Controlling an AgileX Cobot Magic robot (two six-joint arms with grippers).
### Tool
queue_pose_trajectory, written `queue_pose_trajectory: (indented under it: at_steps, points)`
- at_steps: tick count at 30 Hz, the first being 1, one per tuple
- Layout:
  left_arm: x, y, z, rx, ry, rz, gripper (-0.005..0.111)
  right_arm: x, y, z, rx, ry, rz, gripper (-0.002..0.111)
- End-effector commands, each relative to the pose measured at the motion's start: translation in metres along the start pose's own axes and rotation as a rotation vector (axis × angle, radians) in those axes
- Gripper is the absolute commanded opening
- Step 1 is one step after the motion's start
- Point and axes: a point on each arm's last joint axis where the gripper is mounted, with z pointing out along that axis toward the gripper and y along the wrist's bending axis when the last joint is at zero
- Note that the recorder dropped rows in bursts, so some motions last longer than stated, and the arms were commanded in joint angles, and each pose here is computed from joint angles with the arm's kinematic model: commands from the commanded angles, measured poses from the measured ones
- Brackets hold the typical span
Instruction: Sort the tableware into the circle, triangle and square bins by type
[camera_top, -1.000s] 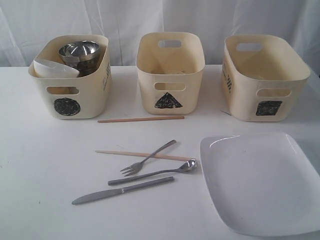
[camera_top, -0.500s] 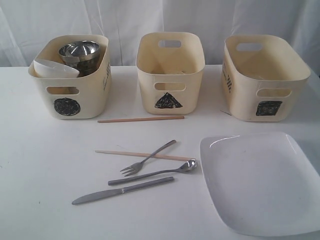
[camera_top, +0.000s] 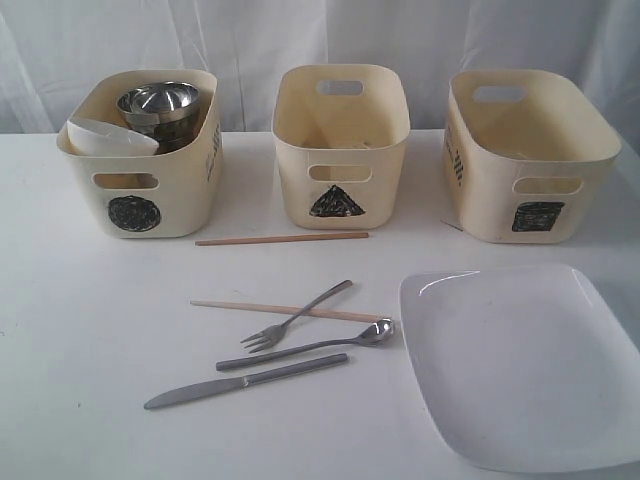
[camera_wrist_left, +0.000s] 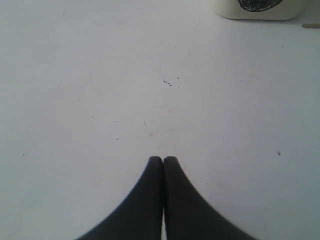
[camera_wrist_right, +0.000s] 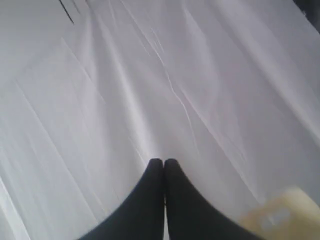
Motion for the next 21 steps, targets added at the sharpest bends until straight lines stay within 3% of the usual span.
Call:
queue_pose_trajectory:
  at_steps: [1, 5, 7, 9, 12, 13, 14, 16, 19, 21]
  points:
    - [0.004, -0.001, 0.001, 0.011, 0.024, -0.007, 0.0, -0.062, 0.037, 0.013, -0.148, -0.272, 0.001, 0.0]
    - [0.004, -0.001, 0.001, 0.011, 0.024, -0.007, 0.0, -0.102, 0.076, 0.068, -0.24, -0.2, -0.034, 0.0]
    - [0.004, -0.001, 0.001, 0.011, 0.024, -0.007, 0.0, -0.098, 0.092, 0.115, -0.326, -0.053, -0.212, 0.0]
    - [0.004, -0.001, 0.001, 0.011, 0.024, -0.007, 0.0, -0.074, 0.095, 0.159, -0.407, 0.159, -0.395, 0.0]
    - [0.004, -0.001, 0.001, 0.011, 0.022, -0.007, 0.0, -0.007, 0.071, 0.208, -0.506, 0.613, -0.628, 0.0]
    - [0.003, -0.001, 0.001, 0.013, 0.014, -0.013, 0.0, 0.015, 0.058, 0.219, -0.503, 0.753, -0.642, 0.0]
    - [0.001, -0.001, 0.001, 0.016, -0.007, -0.02, 0.0, 0.035, 0.046, 0.229, -0.458, 0.833, -0.548, 0.0]
    - [-0.004, -0.001, 0.001, 0.017, -0.066, -0.031, 0.0, 0.069, 0.024, 0.24, -0.42, 0.939, -0.523, 0.0]
    - [-0.01, -0.001, 0.0, 0.012, -0.131, -0.034, 0.0, 0.099, -0.001, 0.25, -0.374, 0.994, -0.666, 0.0]
    - [-0.009, -0.001, 0.0, 0.013, -0.126, -0.034, 0.0, 0.105, -0.017, 0.255, -0.267, 0.995, -0.81, 0.0]
